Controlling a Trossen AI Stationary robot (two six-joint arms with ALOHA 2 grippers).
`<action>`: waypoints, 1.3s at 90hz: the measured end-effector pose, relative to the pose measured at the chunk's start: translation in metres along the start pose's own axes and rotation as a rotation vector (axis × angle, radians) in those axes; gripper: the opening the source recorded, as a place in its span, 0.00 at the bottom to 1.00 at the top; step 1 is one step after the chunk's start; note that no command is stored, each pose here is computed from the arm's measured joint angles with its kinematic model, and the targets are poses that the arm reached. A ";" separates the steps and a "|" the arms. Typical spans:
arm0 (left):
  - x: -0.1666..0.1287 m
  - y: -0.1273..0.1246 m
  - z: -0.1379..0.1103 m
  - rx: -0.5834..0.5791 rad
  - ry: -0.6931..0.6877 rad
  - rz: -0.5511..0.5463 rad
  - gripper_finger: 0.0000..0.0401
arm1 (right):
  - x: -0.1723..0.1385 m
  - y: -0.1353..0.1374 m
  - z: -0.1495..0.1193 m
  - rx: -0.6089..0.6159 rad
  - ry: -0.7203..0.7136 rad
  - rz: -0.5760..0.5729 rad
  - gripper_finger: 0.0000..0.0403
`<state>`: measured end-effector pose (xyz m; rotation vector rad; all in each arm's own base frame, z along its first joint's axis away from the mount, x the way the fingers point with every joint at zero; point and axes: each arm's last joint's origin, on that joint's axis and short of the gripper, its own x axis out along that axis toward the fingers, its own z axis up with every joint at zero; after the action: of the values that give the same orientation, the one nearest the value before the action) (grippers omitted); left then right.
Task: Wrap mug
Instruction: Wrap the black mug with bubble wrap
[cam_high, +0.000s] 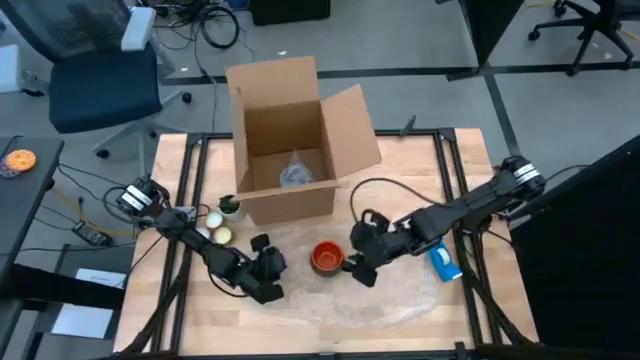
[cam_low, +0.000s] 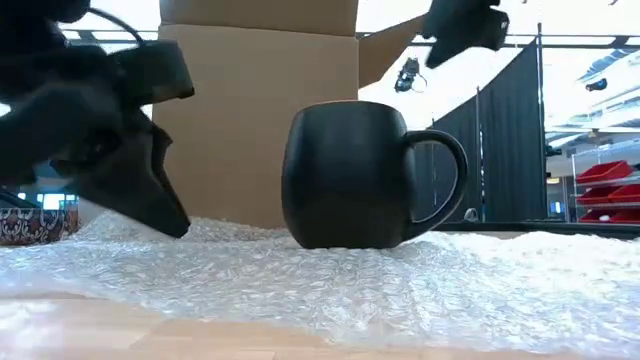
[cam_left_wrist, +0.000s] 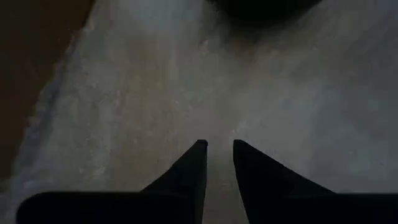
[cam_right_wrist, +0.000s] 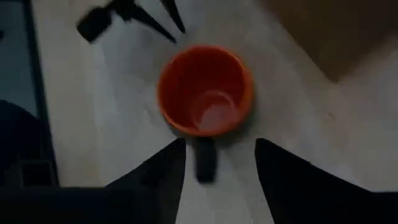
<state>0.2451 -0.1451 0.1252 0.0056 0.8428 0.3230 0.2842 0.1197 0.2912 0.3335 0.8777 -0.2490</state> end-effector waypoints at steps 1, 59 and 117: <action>0.000 0.001 0.000 0.006 0.002 0.002 0.16 | -0.002 -0.001 0.000 0.000 0.005 -0.001 0.41; 0.009 0.015 0.004 0.111 0.004 0.092 0.16 | -0.035 0.042 -0.108 0.136 0.234 0.080 0.40; 0.017 0.026 0.007 0.096 0.065 0.098 0.16 | -0.045 0.062 -0.190 0.561 0.629 -0.122 0.40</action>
<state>0.2536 -0.1144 0.1211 0.1265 0.9235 0.3764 0.1434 0.2536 0.2254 0.9138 1.4467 -0.5210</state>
